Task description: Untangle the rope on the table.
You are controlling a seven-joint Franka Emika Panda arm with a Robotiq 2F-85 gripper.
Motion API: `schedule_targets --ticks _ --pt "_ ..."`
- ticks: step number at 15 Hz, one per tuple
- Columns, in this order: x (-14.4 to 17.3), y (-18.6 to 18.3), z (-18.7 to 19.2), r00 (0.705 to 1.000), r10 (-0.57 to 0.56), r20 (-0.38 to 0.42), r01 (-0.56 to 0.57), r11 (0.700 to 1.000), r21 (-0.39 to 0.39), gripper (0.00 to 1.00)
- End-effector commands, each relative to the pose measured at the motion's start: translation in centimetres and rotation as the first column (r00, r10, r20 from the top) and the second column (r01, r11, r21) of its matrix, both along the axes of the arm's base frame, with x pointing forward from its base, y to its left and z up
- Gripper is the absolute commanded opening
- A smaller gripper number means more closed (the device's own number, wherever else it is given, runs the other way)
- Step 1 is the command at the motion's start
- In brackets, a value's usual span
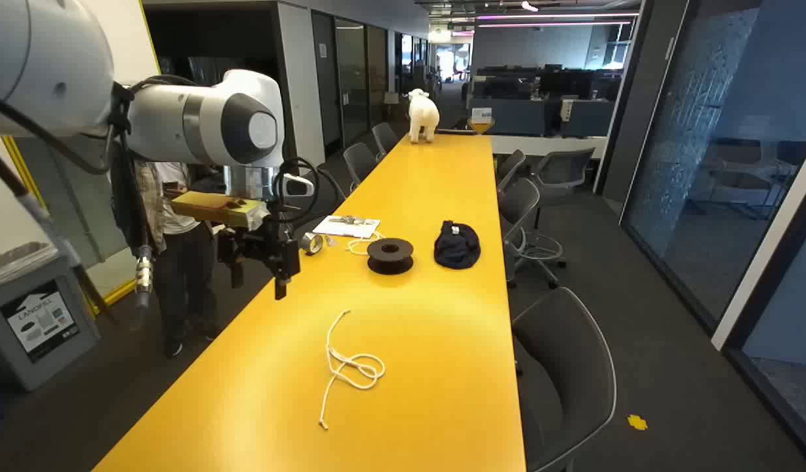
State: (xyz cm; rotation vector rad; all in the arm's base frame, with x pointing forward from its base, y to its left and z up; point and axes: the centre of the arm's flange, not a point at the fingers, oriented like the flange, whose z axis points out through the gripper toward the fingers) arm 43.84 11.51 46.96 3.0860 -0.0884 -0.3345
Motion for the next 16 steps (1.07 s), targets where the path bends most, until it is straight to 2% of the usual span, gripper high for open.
schedule_targets --ticks 1,7,9,13,16 --pt "0.1 0.0 0.2 1.000 0.000 0.004 0.000 1.000 0.001 1.00" --pt "0.1 0.0 0.5 1.000 0.000 0.012 0.000 1.000 0.002 1.00" --pt "0.7 -0.4 -0.4 0.999 0.032 0.012 -0.032 0.999 -0.008 1.00" --pt "4.1 -1.4 -4.2 0.990 0.143 0.003 -0.142 0.988 -0.066 1.00" --pt "7.3 -1.5 -8.3 0.958 0.288 0.007 -0.286 0.953 -0.100 1.00"
